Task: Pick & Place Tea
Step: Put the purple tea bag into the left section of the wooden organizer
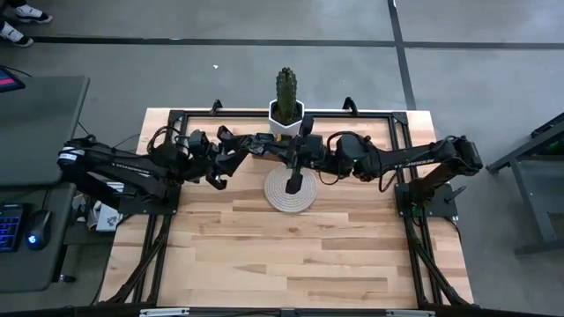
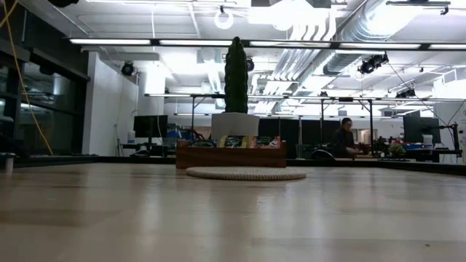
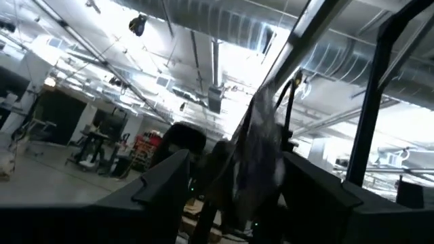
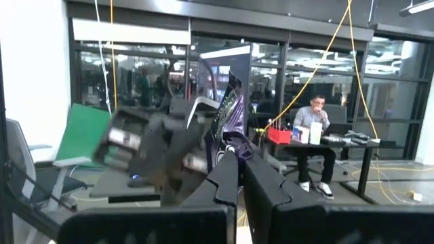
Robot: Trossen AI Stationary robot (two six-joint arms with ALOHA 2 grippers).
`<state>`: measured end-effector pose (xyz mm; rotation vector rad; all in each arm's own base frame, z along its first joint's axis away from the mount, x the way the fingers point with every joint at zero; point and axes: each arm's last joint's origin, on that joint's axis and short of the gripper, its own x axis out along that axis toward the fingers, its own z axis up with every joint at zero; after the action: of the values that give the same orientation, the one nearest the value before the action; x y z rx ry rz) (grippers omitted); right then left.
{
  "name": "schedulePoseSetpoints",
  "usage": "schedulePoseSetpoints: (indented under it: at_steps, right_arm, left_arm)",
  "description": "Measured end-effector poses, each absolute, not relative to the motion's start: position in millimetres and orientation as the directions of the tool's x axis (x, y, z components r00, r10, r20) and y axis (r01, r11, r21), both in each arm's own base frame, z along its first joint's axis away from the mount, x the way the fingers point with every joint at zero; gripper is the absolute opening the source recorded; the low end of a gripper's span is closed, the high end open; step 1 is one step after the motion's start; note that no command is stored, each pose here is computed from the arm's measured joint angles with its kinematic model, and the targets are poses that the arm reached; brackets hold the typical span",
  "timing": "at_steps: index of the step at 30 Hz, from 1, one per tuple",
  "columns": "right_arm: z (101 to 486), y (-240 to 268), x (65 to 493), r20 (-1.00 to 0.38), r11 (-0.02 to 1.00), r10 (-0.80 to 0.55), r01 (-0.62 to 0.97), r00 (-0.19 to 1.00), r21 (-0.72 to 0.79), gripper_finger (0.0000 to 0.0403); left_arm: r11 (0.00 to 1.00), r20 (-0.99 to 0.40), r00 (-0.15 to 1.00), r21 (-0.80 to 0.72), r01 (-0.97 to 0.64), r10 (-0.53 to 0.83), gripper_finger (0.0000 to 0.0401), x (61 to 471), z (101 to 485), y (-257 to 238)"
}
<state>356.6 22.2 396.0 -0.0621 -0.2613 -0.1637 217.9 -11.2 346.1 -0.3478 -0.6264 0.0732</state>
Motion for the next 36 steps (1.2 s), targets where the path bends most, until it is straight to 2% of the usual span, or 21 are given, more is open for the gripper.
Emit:
schedulePoseSetpoints:
  at_steps: [7, 13, 17, 23, 24, 28, 36]
  right_arm:
    - [395, 22, 357, 0.253, 0.985, -0.149, 0.165, 0.956, -0.041, 0.0003]
    - [395, 22, 357, 0.252, 0.985, -0.149, 0.165, 0.956, -0.042, 0.0003]
    - [395, 22, 357, 0.251, 0.985, -0.149, 0.165, 0.956, -0.043, 0.0003]
    - [395, 22, 357, 0.250, 0.984, -0.159, 0.174, 0.955, -0.041, 0.0003]
    - [395, 22, 357, 0.250, 0.984, -0.161, 0.176, 0.955, -0.040, 0.0003]
    - [395, 21, 357, 0.249, 0.982, -0.171, 0.186, 0.953, -0.038, 0.0012]
    - [399, 20, 351, 0.247, 0.974, -0.210, 0.224, 0.946, -0.028, 0.0083]
  left_arm:
    - [0.954, 0.593, 0.797, -0.287, 0.081, 0.111, 0.0223, 223, 361, -14]
    - [0.958, 0.593, 0.795, -0.281, 0.051, 0.131, 0.0217, 223, 363, -13]
    - [0.956, 0.593, 0.791, -0.291, 0.038, 0.149, 0.0168, 222, 363, -13]
    - [0.957, 0.584, 0.789, -0.289, -0.021, 0.194, 0.0025, 222, 363, -11]
    - [0.956, 0.582, 0.788, -0.293, -0.028, 0.201, 0.0013, 222, 363, -11]
    - [0.954, 0.578, 0.786, -0.294, -0.051, 0.221, 0.0005, 222, 363, -11]
    - [0.957, 0.551, 0.806, -0.285, -0.060, 0.215, 0.0001, 224, 360, -11]
